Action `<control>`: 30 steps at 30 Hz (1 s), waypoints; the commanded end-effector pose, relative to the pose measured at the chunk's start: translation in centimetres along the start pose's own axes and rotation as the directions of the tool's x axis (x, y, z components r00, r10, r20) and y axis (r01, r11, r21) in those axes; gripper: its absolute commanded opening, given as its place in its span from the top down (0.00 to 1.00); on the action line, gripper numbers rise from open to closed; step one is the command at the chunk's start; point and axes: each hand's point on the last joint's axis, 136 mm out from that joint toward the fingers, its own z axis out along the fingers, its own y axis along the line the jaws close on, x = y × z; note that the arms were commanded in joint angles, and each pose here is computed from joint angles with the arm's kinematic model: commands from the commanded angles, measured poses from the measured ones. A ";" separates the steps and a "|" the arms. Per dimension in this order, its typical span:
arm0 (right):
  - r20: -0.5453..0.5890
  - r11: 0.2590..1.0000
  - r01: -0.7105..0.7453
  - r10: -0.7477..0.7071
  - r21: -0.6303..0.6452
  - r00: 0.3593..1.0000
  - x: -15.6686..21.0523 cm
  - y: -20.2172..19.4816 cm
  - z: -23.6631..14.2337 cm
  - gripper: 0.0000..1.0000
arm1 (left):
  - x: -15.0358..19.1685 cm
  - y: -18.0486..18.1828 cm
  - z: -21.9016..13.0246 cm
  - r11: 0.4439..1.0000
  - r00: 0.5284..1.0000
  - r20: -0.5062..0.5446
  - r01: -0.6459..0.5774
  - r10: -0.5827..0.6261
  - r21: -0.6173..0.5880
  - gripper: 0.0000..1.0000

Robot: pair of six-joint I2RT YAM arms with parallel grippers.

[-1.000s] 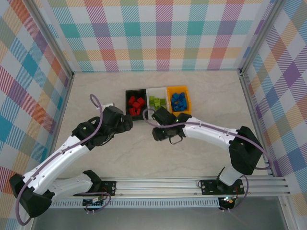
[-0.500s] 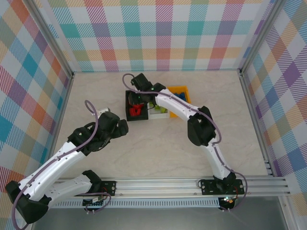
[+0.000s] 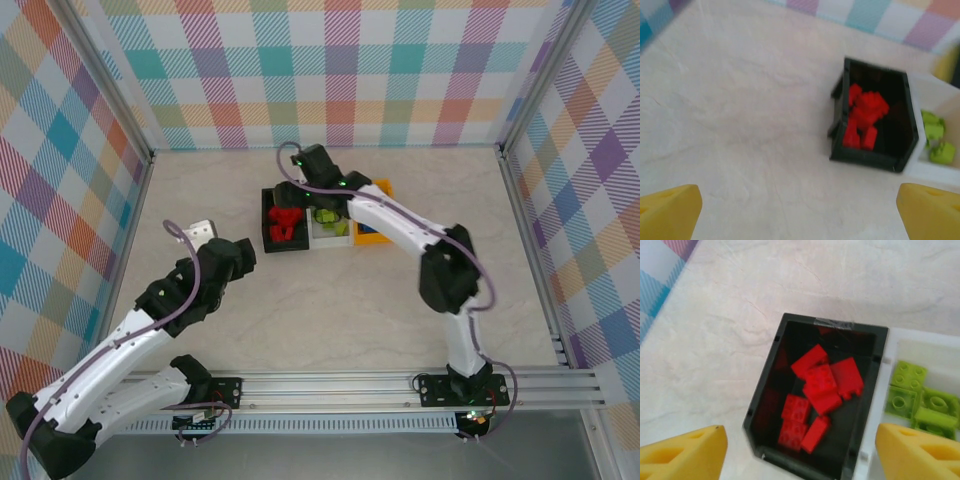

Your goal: Sort the legos into containers by color

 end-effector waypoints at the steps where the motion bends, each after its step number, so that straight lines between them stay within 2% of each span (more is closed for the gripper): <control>1: 0.240 0.995 -0.050 0.069 -0.084 0.968 -4.4 0.2 -5.8 0.14 | -4.4 0.9 1.1 0.997 0.972 0.235 0.044 -0.028 -0.062 0.00; 2: 0.248 0.995 -0.073 0.087 -0.065 0.965 -3.9 -0.9 -6.7 0.10 | -4.9 1.4 2.0 0.994 0.968 0.246 0.069 -0.045 -0.089 0.00; 5: 0.265 0.992 -0.119 0.105 0.038 0.958 -1.7 -4.1 -8.6 0.02 | -4.9 2.6 6.3 0.987 0.982 0.170 0.102 -0.081 -0.120 0.00; 7: 0.274 0.989 -0.117 0.087 0.094 0.958 -0.1 -5.8 -9.6 0.00 | -4.7 4.1 9.4 0.980 0.988 0.137 0.093 -0.069 -0.176 0.00; 10: 0.311 0.978 -0.140 0.085 0.157 0.947 1.7 -8.0 -11.6 0.00 | -3.5 5.8 13.6 0.964 0.996 0.074 -0.023 0.045 -0.264 0.00; 12: 0.357 0.953 -0.213 0.125 0.216 0.926 2.8 -10.1 -13.4 0.00 | -2.3 6.8 15.4 0.938 0.991 0.038 -0.108 0.127 -0.331 0.00; 14: 0.379 0.936 -0.244 0.137 0.252 0.915 3.9 -11.8 -14.8 0.00 | -1.5 7.6 16.6 0.925 0.986 0.040 -0.140 0.165 -0.354 0.00; 17: 0.404 0.922 -0.275 0.150 0.272 0.902 5.1 -13.8 -17.0 0.00 | -0.2 7.8 18.1 0.943 0.984 0.066 -0.140 0.167 -0.303 0.00; 20: 0.450 0.868 -0.366 0.194 0.335 0.872 6.6 -17.2 -19.3 0.00 | 1.3 7.2 19.3 0.952 0.979 0.046 -0.182 0.199 -0.245 0.00; 23: 0.497 0.830 -0.399 0.175 0.390 0.850 7.8 -20.2 -21.2 0.00 | 2.8 6.9 19.6 0.964 0.975 0.081 -0.189 0.207 -0.188 0.00; 25: 0.542 0.805 -0.403 0.123 0.436 0.832 8.2 -22.0 -22.6 0.00 | 3.3 6.4 20.0 0.969 0.973 0.094 -0.193 0.209 -0.155 0.00; 27: 0.572 0.810 -0.331 -0.006 0.483 0.820 8.1 -23.1 -23.3 0.00 | 3.8 5.6 19.9 0.972 0.970 0.096 -0.215 0.224 -0.096 0.00; 29: 0.583 0.795 -0.286 -0.102 0.535 0.806 8.2 -24.2 -23.9 0.00 | 4.8 5.2 19.5 0.977 0.968 0.136 -0.212 0.213 -0.017 0.00; 30: 0.577 0.773 -0.290 -0.117 0.564 0.808 8.8 -25.3 -24.0 0.00 | 4.7 4.8 19.3 0.973 0.955 0.199 -0.229 0.222 0.014 0.00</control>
